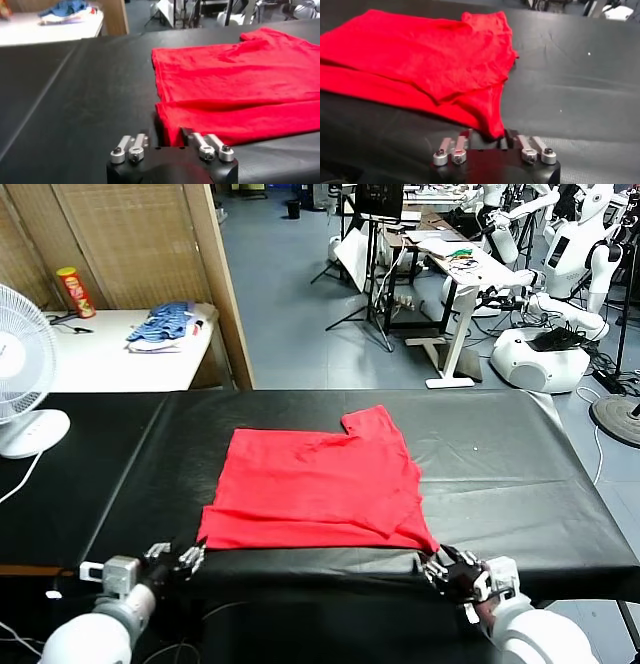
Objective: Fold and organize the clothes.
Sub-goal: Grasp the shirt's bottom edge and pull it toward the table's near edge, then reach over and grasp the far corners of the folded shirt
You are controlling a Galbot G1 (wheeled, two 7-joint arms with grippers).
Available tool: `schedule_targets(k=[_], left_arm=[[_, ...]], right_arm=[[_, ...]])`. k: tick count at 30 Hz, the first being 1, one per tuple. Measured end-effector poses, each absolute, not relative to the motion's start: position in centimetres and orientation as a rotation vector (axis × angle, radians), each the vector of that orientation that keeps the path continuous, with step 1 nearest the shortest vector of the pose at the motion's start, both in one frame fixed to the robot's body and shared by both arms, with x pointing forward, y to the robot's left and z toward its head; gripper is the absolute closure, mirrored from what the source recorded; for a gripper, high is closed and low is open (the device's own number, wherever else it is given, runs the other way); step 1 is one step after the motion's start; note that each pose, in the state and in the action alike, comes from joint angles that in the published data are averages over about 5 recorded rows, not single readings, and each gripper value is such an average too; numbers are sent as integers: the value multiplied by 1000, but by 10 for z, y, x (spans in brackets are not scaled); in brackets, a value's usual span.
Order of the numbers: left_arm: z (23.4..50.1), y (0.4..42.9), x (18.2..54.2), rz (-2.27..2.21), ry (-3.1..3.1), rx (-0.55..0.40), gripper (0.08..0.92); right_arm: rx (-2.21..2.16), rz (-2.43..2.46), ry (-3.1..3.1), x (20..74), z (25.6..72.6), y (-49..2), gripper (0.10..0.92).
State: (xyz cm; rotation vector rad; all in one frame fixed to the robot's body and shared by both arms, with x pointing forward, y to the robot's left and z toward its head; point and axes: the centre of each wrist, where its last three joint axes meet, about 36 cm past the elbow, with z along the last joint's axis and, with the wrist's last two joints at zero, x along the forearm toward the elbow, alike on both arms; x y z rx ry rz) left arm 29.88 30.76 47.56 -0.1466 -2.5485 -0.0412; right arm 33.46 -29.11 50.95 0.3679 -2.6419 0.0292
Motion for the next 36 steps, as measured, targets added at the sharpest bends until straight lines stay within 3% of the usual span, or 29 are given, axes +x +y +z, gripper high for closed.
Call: schedule_targets(k=[5, 12, 24, 36], left_arm=[[494, 308, 325, 23, -2640, -170, 203], [503, 319, 410, 110, -2752, -151, 201], [481, 317, 550, 130, -2685, -101, 201], [452, 325, 607, 107, -2558, -102, 201]], right_arm=[[343, -14, -2776, 392, 504, -297, 224], [303, -7, -2781, 484, 485, -288, 224], [282, 28, -2705, 615, 469, -268, 224], [250, -3, -2586, 676, 439, -246, 224]])
